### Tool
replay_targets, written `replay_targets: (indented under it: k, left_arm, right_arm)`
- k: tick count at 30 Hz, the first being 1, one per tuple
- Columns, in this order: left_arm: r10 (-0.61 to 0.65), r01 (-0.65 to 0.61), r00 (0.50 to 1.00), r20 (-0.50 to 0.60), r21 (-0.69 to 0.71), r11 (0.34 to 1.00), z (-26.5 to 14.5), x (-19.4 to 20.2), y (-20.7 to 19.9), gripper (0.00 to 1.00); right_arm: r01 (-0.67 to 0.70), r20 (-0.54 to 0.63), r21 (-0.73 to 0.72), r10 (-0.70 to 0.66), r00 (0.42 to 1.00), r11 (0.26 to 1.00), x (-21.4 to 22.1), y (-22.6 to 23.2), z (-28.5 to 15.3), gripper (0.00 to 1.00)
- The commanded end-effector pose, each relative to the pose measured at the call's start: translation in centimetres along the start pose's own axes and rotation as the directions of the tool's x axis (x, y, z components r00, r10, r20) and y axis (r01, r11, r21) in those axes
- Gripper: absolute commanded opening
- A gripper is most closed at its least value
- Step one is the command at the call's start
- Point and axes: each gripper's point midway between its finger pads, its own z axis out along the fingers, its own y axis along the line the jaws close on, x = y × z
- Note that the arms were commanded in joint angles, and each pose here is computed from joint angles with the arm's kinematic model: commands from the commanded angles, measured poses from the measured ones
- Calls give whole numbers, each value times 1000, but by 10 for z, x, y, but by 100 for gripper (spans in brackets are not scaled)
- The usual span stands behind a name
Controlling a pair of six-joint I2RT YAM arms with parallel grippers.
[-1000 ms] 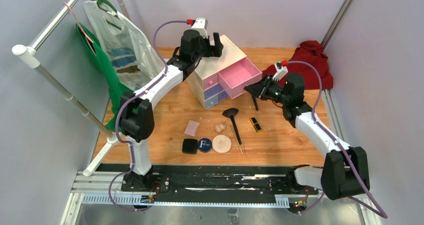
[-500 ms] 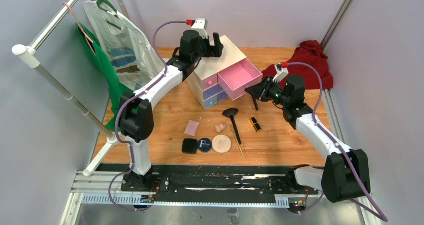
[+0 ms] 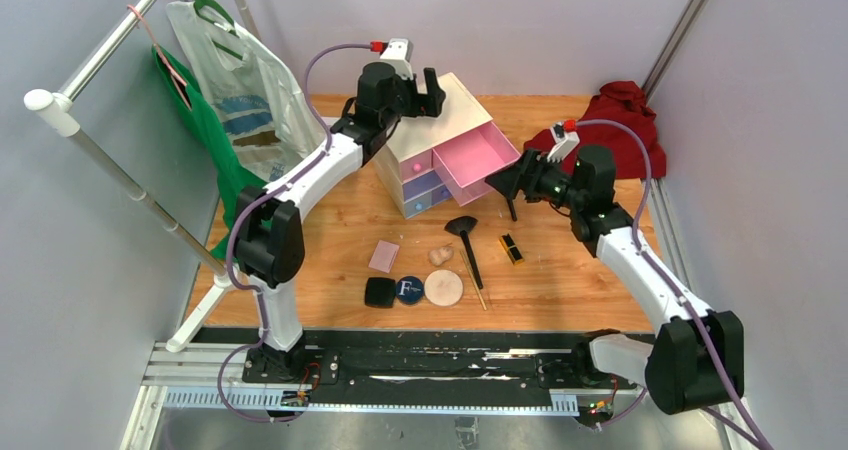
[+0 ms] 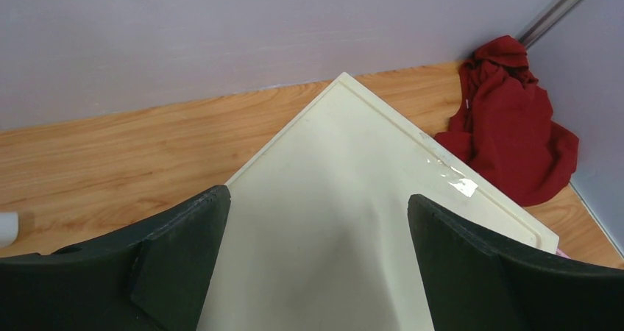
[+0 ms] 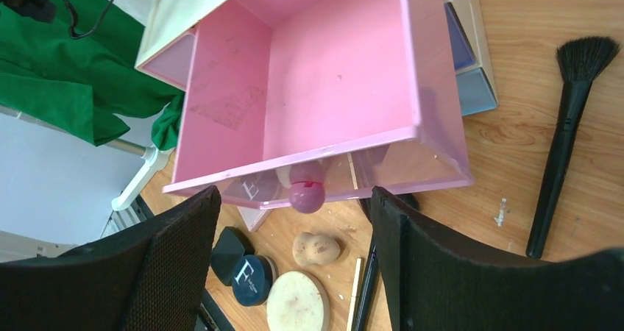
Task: Organize the makeup
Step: Open the drawer in the storage box.
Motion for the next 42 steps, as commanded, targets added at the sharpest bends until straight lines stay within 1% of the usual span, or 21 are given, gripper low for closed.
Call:
replay_targets:
  k: [1, 7, 11, 16, 18, 20, 23, 28, 34, 38, 42]
  left_arm:
    - [-43, -15, 937, -346, -163, 987, -26, 106, 54, 98]
    - [-29, -5, 963, -268, -126, 992, -44, 63, 40, 98]
    - [-25, 4, 976, -214, -100, 995, -63, 36, 30, 98]
    - [-30, 21, 993, -118, -77, 997, -97, -3, 16, 98]
    - [-38, 32, 997, -70, -81, 996, -117, -21, 12, 98]
    - [-48, 44, 998, -46, -93, 995, -135, -26, 11, 98]
    - [-67, 63, 997, -24, -128, 990, -163, -19, 14, 98]
    - [-111, 106, 993, -34, -122, 987, -195, 14, 16, 98]
    - [-140, 134, 987, -72, -91, 987, -210, 56, 15, 98]
    - [-130, 115, 985, -112, -127, 985, -215, 83, 22, 98]
    - [-119, 96, 986, -121, -185, 978, -211, 97, 36, 98]
  right_arm:
    - [90, 58, 9, -90, 994, 996, -26, 15, -19, 74]
    - [143, 97, 76, -150, 984, 987, -37, 22, -42, 76]
    - [166, 112, 111, -178, 978, 980, -39, 25, -57, 78]
    - [186, 96, 152, -202, 975, 971, -30, 22, -70, 79]
    - [188, 86, 160, -203, 975, 969, -26, 20, -73, 79]
    - [190, 82, 160, -205, 975, 969, -22, 21, -76, 79]
    - [193, 79, 164, -208, 975, 967, -17, 19, -78, 80]
    - [207, 74, 164, -221, 972, 965, -14, 19, -81, 80]
    - [230, 77, 187, -248, 966, 955, -18, 19, -87, 80]
    - [241, 70, 203, -259, 963, 949, -15, 17, -90, 81]
    - [242, 63, 208, -260, 963, 948, -11, 13, -90, 81]
